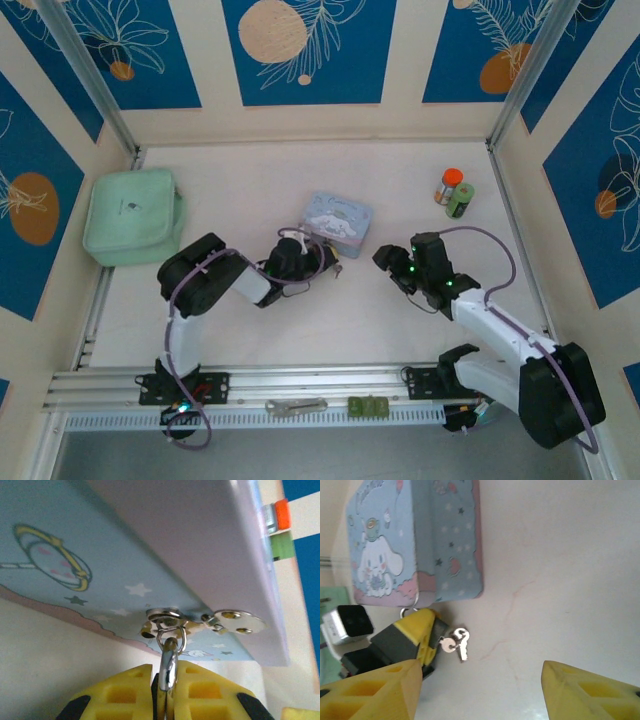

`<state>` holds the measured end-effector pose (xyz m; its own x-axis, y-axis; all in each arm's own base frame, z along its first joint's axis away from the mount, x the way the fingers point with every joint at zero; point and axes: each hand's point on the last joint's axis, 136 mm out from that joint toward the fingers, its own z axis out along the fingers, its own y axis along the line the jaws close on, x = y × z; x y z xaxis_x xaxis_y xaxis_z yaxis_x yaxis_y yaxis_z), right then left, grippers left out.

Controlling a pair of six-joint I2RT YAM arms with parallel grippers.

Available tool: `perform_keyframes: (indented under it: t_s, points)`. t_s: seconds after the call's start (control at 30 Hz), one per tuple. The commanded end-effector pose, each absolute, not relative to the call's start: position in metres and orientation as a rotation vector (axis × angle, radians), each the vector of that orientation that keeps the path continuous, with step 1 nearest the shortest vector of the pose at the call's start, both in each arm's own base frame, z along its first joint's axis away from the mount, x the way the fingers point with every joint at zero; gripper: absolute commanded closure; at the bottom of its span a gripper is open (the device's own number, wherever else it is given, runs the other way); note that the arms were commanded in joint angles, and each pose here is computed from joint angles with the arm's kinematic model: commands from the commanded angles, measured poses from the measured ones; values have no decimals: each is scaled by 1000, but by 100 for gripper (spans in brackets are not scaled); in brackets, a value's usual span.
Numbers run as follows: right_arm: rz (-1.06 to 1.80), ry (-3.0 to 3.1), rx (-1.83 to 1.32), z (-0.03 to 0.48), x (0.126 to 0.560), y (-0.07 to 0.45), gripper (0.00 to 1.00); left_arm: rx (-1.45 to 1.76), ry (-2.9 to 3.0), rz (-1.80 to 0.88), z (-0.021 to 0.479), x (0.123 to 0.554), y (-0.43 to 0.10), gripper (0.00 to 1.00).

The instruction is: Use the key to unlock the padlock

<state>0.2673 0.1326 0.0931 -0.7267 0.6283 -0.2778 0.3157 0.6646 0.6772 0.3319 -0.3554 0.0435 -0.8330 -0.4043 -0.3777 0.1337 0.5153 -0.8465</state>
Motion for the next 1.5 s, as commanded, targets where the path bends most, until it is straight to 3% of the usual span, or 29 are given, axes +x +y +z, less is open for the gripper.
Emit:
perform_keyframes:
  t_s: [0.0, 0.43, 0.67, 0.9, 1.27, 1.47]
  points:
    - [696, 2406, 699, 93, 261, 116, 36, -125, 2303, -1123, 43, 326, -355, 100]
    - [645, 2338, 621, 111, 267, 112, 36, -107, 2438, -825, 24, 316, -333, 100]
    - [645, 2340, 475, 125, 274, 126, 36, -124, 2404, -853, 33, 316, -332, 70]
    - [626, 2343, 272, 144, 276, 153, 36, -194, 2302, -891, 66, 318, -311, 51]
    - [440, 2483, -190, 136, 270, 234, 36, -376, 2132, -860, 103, 335, -224, 38]
    - [203, 2601, -449, 106, 268, 283, 44, -456, 2036, -850, 115, 341, -186, 31]
